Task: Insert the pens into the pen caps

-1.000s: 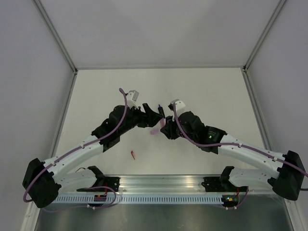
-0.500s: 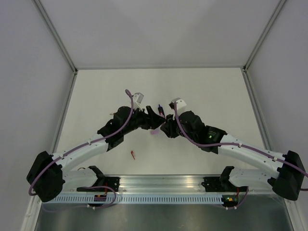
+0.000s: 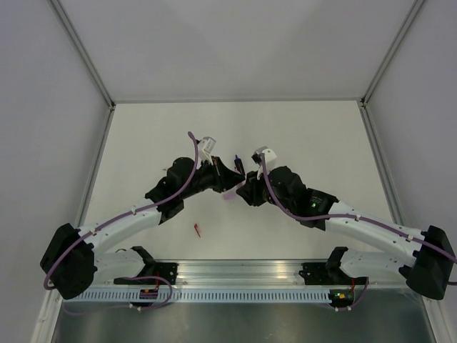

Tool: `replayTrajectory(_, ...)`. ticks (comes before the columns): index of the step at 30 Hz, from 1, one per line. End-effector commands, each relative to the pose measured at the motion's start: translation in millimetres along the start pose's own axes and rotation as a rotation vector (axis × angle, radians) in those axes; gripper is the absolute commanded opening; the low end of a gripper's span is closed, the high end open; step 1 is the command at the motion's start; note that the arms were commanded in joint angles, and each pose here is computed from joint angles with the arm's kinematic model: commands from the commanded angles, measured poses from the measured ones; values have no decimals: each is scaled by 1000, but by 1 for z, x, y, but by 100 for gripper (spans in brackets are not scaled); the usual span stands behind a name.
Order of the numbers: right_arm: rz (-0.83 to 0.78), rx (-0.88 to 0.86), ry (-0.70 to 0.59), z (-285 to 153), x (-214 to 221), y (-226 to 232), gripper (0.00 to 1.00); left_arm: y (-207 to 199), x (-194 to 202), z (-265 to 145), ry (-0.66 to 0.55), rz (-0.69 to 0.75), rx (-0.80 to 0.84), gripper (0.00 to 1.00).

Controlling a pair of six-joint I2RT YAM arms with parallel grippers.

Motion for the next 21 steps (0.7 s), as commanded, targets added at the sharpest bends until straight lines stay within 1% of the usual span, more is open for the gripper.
replayTrajectory(1, 15, -30, -63, -5, -7, 4, 7, -16, -2, -3, 12, 16, 96, 6)
replayTrajectory(2, 16, -32, -69, -7, -7, 4, 10, -17, -1, -4, 18, 18, 106, 2)
replayTrajectory(3, 15, -35, -63, -7, -5, 4, 16, -20, -1, -6, 28, 22, 126, 2)
replayTrajectory(4, 16, -71, -66, -9, -5, 7, 35, -23, 0, -8, 34, 26, 149, 2)
replayTrajectory(5, 14, -103, -67, -13, -1, 10, 42, -26, 0, -10, 38, 32, 168, 2)
replayTrajectory(6, 15, -130, -73, -16, 1, 12, 47, -33, 2, -15, 65, 45, 218, 2)
replayTrajectory(7, 16, -160, -81, -19, 3, 13, 55, -39, 3, -19, 73, 66, 260, 2)
replayTrajectory(8, 17, -219, -113, -29, 5, 17, 56, -44, 2, -23, 80, 78, 293, 2)
replayTrajectory(9, 16, -247, -138, -34, 4, 19, 57, -51, 6, -29, 121, 96, 347, 2)
replayTrajectory(10, 17, -271, -156, -40, 5, 21, 57, -59, 5, -36, 127, 115, 391, 2)
replayTrajectory(11, 17, -301, -199, -49, 4, 22, 56, -65, 4, -41, 128, 128, 424, 2)
replayTrajectory(14, 18, -409, -270, -67, 0, 30, 53, -76, 5, -54, 145, 153, 503, 2)
replayTrajectory(15, 13, -464, -275, -72, 0, 35, 52, -78, 6, -57, 158, 159, 519, 2)
replayTrajectory(19, 21, -587, -311, -83, -4, 47, 47, -86, 8, -63, 189, 162, 574, 2)
replayTrajectory(21, 25, -597, -315, -84, -7, 48, 46, -89, 9, -66, 195, 169, 608, 2)
Point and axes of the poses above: each gripper's point midway between its finger pads, its own z axis out along the fingers, its own y axis along the line the jaws close on, x = y × z, the point moved 7 cm from there along -z, back along the fingers, and after that the axes turned 12 degrees about -z, right-handed, at the moved point
